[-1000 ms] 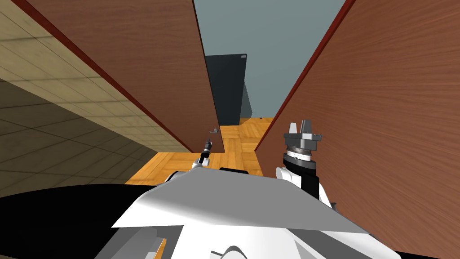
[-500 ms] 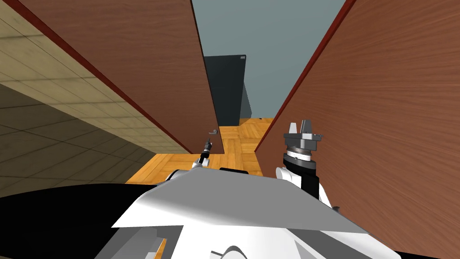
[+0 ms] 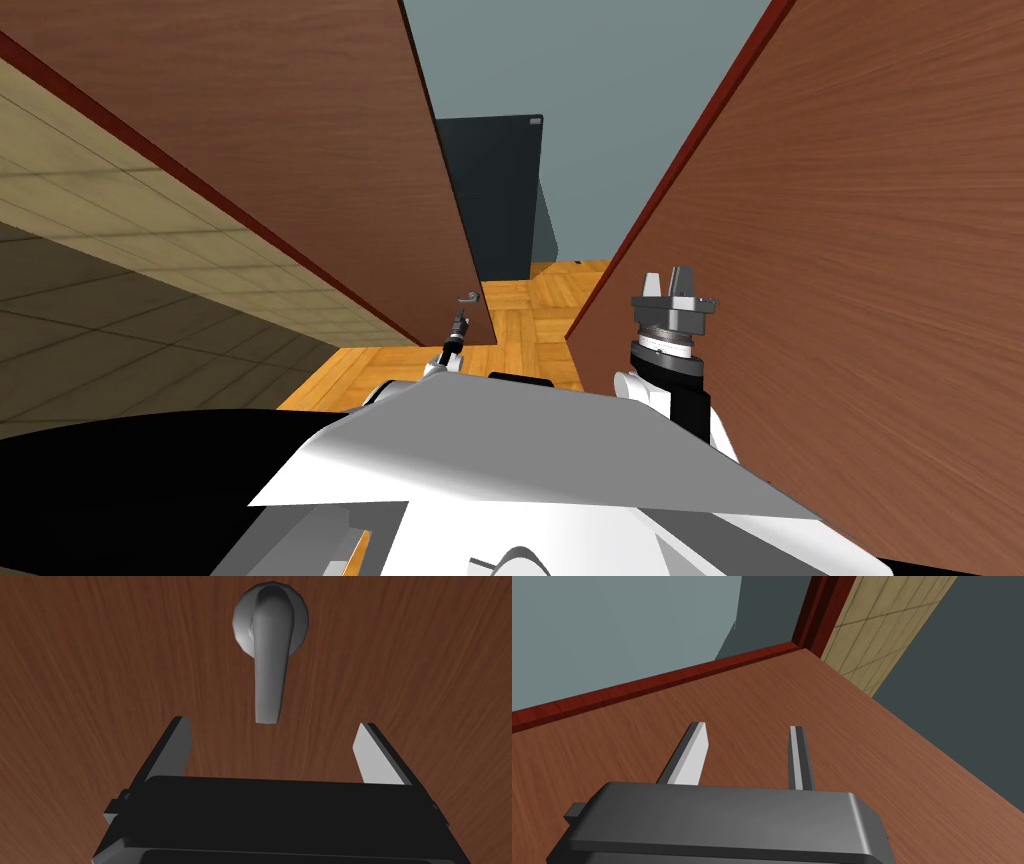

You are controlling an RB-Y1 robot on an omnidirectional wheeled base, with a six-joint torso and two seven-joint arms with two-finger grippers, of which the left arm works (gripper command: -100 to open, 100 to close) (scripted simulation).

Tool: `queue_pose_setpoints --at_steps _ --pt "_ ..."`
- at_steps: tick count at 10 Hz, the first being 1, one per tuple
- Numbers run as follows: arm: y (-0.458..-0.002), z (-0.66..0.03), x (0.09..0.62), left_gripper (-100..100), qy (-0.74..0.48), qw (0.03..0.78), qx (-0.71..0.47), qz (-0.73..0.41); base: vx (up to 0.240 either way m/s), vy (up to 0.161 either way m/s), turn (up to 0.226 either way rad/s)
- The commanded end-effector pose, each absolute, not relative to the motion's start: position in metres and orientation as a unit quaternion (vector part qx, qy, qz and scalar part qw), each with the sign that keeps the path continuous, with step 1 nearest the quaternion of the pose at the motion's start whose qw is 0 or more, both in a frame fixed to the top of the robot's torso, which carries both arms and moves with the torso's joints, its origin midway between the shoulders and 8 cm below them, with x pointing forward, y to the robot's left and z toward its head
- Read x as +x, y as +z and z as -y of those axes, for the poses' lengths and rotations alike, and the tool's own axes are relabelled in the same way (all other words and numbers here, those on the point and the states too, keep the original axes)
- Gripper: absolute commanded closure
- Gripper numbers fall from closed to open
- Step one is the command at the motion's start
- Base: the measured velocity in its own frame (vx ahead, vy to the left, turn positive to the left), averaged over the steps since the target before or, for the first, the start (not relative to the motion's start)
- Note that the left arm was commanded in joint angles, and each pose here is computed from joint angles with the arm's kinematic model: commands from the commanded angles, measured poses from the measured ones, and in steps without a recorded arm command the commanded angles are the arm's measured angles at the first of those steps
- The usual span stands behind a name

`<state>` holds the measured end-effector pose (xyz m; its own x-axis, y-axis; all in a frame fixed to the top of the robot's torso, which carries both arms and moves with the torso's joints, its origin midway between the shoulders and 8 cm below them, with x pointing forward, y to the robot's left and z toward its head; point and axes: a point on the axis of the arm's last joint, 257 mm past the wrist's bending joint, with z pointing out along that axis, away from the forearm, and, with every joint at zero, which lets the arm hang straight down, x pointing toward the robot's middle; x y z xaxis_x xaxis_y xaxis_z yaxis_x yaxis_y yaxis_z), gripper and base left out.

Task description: Pull the door open

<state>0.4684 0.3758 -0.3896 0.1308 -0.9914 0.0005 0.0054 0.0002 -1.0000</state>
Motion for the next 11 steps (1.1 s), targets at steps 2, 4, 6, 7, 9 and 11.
queue_pose_setpoints --at_steps 2,4,6,7,9,11 --pt "-0.392 -0.396 0.457 -100 -0.461 0.538 -0.537 -0.459 0.140 -0.021 -0.134" --pt "-0.393 -0.418 0.444 -100 -0.454 0.543 -0.543 -0.452 0.126 -0.012 -0.072" --pt "-0.393 -0.424 0.441 -100 -0.452 0.545 -0.544 -0.450 0.158 -0.013 -0.073" --pt "-0.393 -0.429 0.437 -100 -0.451 0.546 -0.545 -0.449 0.064 -0.015 -0.028" --pt "-0.392 -0.442 0.429 -100 -0.446 0.550 -0.548 -0.445 0.138 0.010 -0.097" --pt "-0.391 -0.456 0.420 -100 -0.442 0.554 -0.551 -0.440 0.094 0.012 -0.043"
